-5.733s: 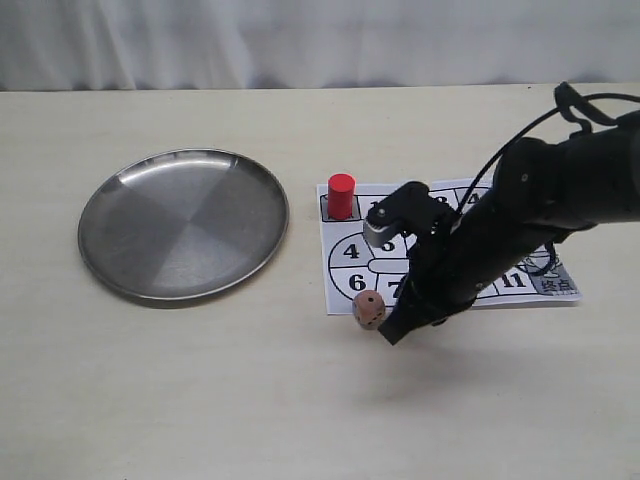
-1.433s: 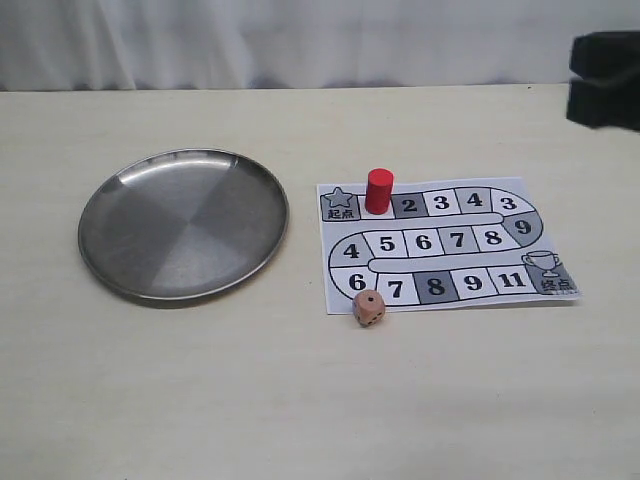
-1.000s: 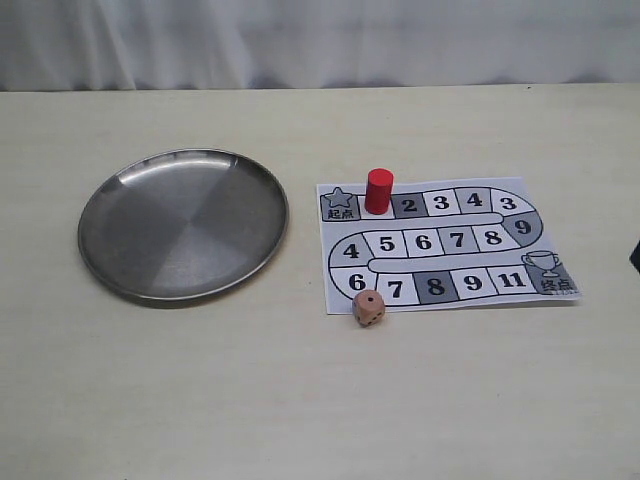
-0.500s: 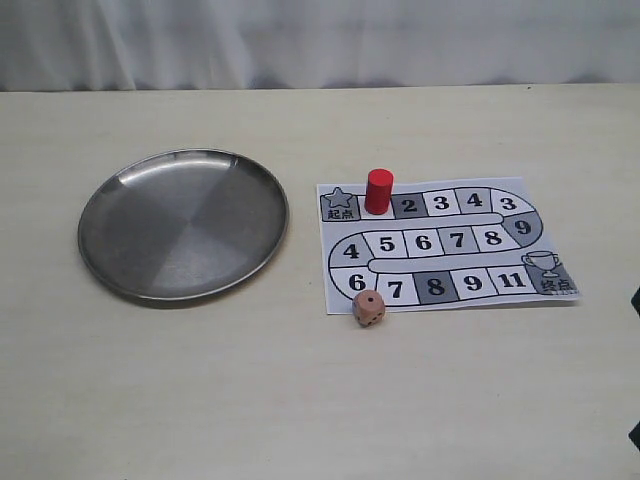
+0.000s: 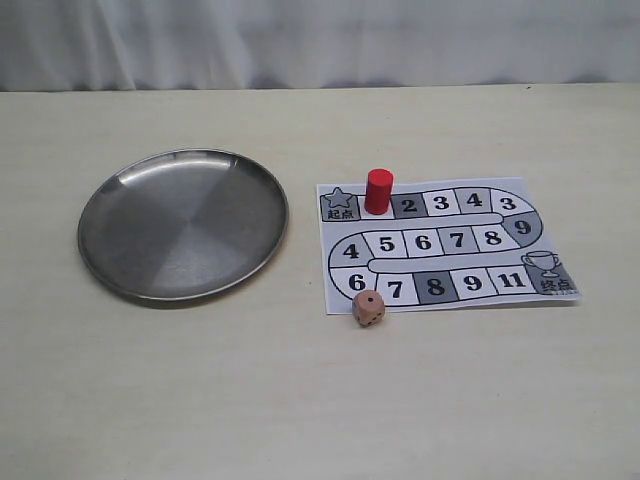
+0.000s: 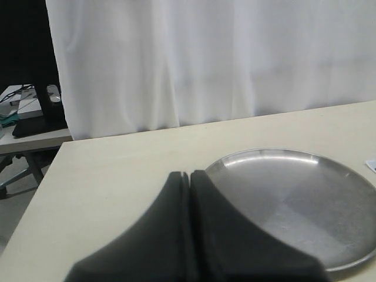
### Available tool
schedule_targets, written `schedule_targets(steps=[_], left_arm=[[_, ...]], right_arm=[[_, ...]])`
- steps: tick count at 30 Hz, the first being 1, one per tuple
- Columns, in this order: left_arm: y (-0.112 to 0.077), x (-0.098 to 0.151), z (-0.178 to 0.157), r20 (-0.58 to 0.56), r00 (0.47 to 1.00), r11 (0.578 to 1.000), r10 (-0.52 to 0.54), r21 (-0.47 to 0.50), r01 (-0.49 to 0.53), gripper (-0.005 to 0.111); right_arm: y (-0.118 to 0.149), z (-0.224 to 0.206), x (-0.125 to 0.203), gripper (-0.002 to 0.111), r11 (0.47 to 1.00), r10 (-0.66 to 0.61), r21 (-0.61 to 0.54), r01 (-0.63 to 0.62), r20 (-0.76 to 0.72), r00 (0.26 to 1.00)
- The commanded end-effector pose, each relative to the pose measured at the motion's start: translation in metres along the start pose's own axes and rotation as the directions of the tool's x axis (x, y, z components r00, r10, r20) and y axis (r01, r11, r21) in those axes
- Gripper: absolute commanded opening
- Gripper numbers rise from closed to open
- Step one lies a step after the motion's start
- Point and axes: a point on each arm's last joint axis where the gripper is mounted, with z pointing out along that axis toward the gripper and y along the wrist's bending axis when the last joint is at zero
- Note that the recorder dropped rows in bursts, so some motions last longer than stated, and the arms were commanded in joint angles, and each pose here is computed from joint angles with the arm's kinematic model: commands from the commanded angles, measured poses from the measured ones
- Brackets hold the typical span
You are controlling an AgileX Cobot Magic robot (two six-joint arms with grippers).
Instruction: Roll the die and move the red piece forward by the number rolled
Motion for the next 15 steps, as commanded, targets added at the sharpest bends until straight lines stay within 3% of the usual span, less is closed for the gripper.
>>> schedule_targets(steps=[1, 15], left_arm=[[0.0001, -0.0003, -0.0001, 0.01, 1.0, 1.0, -0.002, -0.002, 0.002, 0.0], [0.0001, -0.0003, -0.0001, 0.01, 1.0, 1.0, -0.002, -0.002, 0.002, 0.0]], right_arm=[[-0.0031, -0.0006, 0.0003, 0.004, 0.998, 0.008, 0.055, -0.009, 0.009, 1.0], [-0.0032, -0.0006, 0.0006, 0.004, 0.998, 0.003, 0.057, -0.003, 0.006, 1.0]])
